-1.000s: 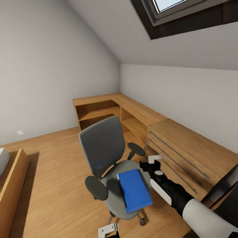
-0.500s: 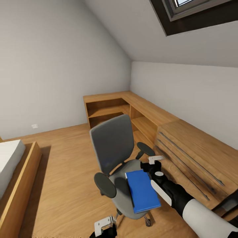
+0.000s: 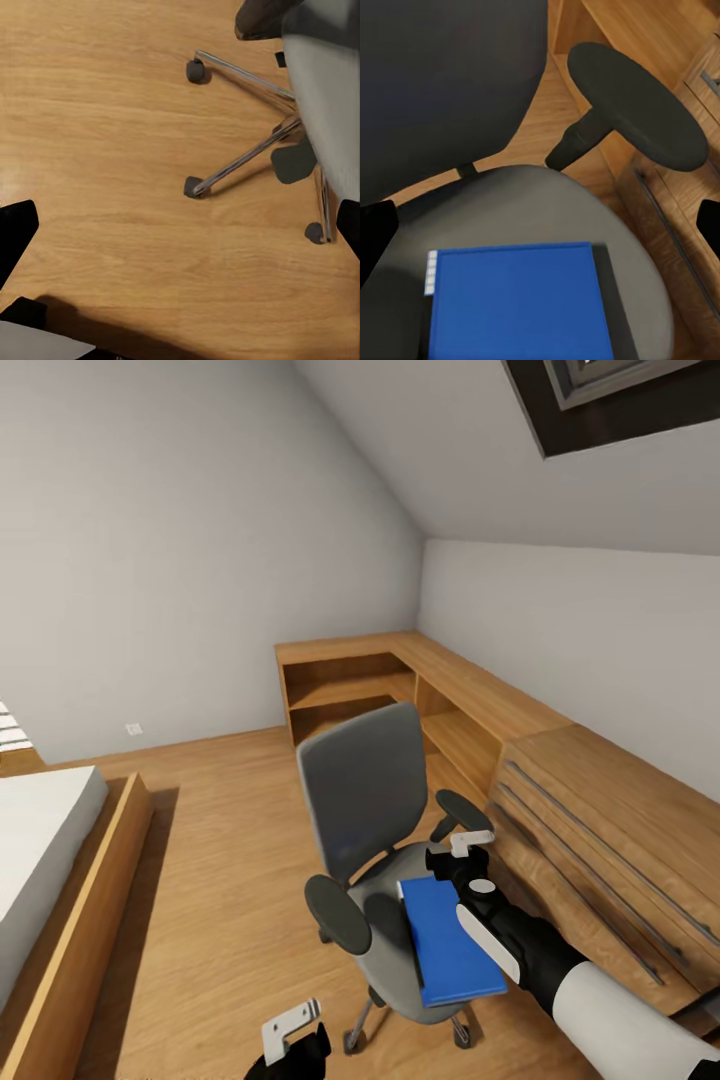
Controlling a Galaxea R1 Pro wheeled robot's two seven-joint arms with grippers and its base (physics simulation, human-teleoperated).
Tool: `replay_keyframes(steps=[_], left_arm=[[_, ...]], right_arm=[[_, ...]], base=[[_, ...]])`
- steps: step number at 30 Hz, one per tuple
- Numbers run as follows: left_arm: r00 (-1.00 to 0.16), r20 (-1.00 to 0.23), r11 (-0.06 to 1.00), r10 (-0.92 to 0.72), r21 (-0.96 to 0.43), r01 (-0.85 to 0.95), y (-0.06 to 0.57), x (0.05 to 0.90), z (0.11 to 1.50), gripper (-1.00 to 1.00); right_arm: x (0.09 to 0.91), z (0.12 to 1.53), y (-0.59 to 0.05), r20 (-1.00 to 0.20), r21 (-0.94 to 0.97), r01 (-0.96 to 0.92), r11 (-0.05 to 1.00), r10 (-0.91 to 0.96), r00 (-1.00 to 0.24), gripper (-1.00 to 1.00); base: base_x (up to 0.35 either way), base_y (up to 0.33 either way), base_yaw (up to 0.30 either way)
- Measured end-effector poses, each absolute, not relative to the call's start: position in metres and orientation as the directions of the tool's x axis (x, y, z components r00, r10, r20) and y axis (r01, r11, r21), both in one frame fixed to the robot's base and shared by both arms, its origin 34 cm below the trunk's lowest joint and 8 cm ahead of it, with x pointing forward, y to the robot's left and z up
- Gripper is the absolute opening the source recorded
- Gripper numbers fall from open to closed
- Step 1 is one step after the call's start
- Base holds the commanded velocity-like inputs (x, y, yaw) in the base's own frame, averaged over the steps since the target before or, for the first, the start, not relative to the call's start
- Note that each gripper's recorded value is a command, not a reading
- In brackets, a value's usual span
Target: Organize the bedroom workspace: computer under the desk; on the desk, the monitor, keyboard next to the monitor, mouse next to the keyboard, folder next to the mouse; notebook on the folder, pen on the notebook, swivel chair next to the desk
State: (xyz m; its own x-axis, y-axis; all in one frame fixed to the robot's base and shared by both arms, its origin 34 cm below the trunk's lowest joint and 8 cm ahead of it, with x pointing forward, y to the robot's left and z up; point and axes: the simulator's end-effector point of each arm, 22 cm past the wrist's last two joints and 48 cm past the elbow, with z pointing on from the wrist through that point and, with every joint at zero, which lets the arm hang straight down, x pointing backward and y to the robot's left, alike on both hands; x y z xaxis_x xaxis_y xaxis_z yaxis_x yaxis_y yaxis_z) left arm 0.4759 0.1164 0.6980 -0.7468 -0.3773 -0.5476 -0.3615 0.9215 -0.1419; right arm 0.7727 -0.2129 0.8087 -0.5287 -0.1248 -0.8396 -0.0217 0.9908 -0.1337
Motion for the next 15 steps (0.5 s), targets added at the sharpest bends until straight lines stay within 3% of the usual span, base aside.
replay_keyframes(steps=[15], left_arm=[[-0.696, -0.557, 0.883, -0.453, -0.174, -0.436, 0.15, 0.502, 0.697, 1.0]], right_arm=[[0.775, 0.788, -0.214, -0.841, -0.132, -0.02, 0.991, -0.123, -0.527, 1.0]], base=[[0.0, 0.0, 0.003]])
